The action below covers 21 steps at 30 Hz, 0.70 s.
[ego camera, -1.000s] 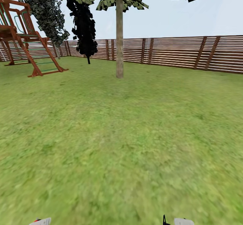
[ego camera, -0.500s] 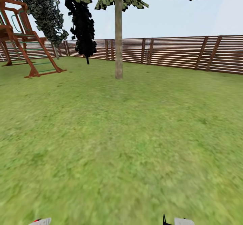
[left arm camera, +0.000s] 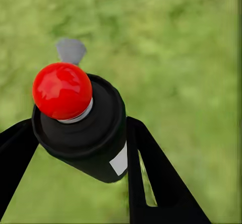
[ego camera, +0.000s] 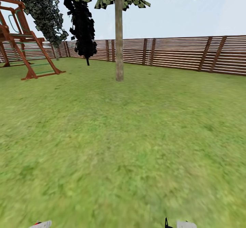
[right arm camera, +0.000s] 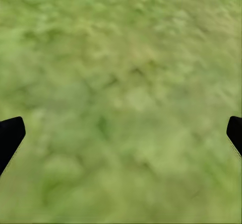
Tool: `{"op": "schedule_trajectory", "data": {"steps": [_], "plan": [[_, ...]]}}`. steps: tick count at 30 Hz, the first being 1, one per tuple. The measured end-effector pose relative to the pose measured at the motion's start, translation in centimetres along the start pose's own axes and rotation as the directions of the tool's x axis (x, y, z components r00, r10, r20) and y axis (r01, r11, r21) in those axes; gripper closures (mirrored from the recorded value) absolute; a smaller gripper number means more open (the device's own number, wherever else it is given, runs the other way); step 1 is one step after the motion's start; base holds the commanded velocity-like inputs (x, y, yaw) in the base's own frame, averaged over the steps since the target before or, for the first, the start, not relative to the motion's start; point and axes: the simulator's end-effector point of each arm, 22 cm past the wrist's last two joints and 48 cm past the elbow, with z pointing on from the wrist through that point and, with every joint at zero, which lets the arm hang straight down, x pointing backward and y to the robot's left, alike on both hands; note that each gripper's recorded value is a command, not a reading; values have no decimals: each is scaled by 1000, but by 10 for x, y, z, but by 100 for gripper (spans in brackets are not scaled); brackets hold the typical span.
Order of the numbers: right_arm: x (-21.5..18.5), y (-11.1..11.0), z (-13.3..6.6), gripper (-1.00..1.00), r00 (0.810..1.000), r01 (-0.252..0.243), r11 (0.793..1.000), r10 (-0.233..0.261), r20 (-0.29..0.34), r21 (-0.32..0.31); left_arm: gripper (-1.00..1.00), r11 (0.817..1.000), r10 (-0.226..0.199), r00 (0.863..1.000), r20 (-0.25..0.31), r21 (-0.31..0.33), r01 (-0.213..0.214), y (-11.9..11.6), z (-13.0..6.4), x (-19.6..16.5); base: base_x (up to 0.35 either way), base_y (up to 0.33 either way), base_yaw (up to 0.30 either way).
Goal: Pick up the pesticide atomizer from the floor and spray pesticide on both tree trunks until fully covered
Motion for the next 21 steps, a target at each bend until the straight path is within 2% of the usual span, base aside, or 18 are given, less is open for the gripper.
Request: {"op": "schedule_trajectory", "data": {"steps": [21], "plan": [[0, 0, 0, -100, 1000, 0, 1000, 0, 0, 0, 100, 1000, -1, 1000, 0, 1, 1, -1, 0, 0, 338, -83, 0]]}}
